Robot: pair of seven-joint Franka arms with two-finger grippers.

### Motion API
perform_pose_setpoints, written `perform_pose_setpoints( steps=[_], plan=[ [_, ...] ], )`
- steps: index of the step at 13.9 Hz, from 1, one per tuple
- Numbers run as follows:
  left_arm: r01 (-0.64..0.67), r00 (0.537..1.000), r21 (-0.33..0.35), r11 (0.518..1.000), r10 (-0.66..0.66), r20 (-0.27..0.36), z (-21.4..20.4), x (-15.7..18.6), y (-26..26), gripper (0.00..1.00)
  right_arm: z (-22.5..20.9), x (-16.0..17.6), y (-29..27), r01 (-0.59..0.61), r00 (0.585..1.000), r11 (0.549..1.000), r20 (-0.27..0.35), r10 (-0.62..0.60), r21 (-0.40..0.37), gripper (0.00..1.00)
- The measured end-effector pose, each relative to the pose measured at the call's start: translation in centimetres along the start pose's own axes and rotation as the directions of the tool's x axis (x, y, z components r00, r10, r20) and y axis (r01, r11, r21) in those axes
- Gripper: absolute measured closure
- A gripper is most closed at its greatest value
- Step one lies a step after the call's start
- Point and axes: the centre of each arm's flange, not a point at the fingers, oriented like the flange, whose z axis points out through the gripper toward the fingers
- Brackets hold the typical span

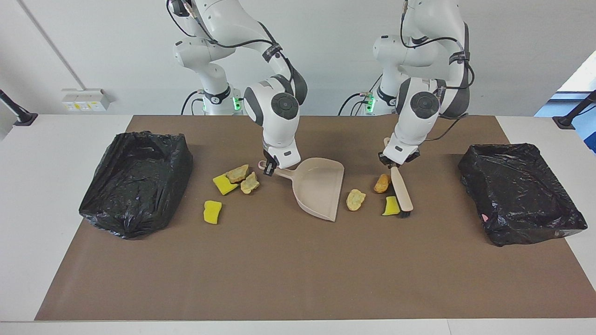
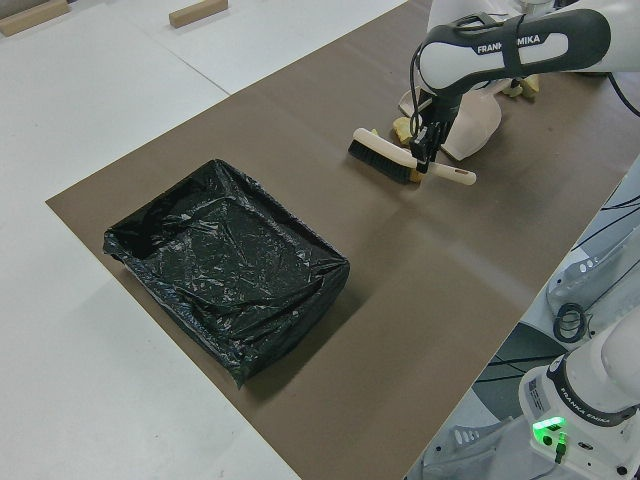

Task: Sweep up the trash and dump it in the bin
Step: 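Sweep the debris into the dustpan with the brush in the left gripper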

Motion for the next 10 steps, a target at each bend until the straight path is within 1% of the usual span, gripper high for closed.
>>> perform_pose_setpoints(
  steps=[1, 4, 6, 8, 9, 10],
  plan=[
    [-0.028, 1.0, -0.005, 1.0, 0.028, -0.006, -0.3, -0.5, 1.6, 0.75, 0.1, -0.1, 0.0, -0.001, 1.0, 1.0, 0.001, 0.001, 0.001, 0.67],
    [-0.077, 0.997, -0.062, 0.995, 0.076, -0.023, -1.9, -1.3, 5.1, 0.75, 0.1, -0.1, 0.0, -0.001, 1.0, 1.0, 0.001, 0.001, 0.001, 0.67],
    [-0.104, 0.994, -0.079, 0.991, 0.101, -0.034, -2.6, -1.9, 6.8, 0.75, 0.1, -0.1, 0.0, -0.001, 1.0, 1.0, 0.002, 0.001, 0.001, 0.67],
    [-0.107, 0.994, -0.087, 0.99, 0.104, -0.039, -4.2, -2.2, 6.9, 0.75, 0.1, -0.1, 0.0, -0.001, 1.0, 1.0, 0.001, 0.001, 0.001, 0.67],
    [-0.103, 0.995, -0.086, 0.991, 0.102, -0.025, -5.3, -2.7, 6.4, 0.75, 0.1, -0.1, 0.0, -0.001, 1.0, 1.0, 0.001, 0.001, 0.001, 0.67],
    [-0.097, 0.995, -0.081, 0.992, 0.098, 0.001, -6.4, -3.5, 5.6, 0.75, 0.1, -0.1, 0.0, -0.001, 1.0, 1.0, 0.001, 0.001, 0.001, 0.67]
  ],
)
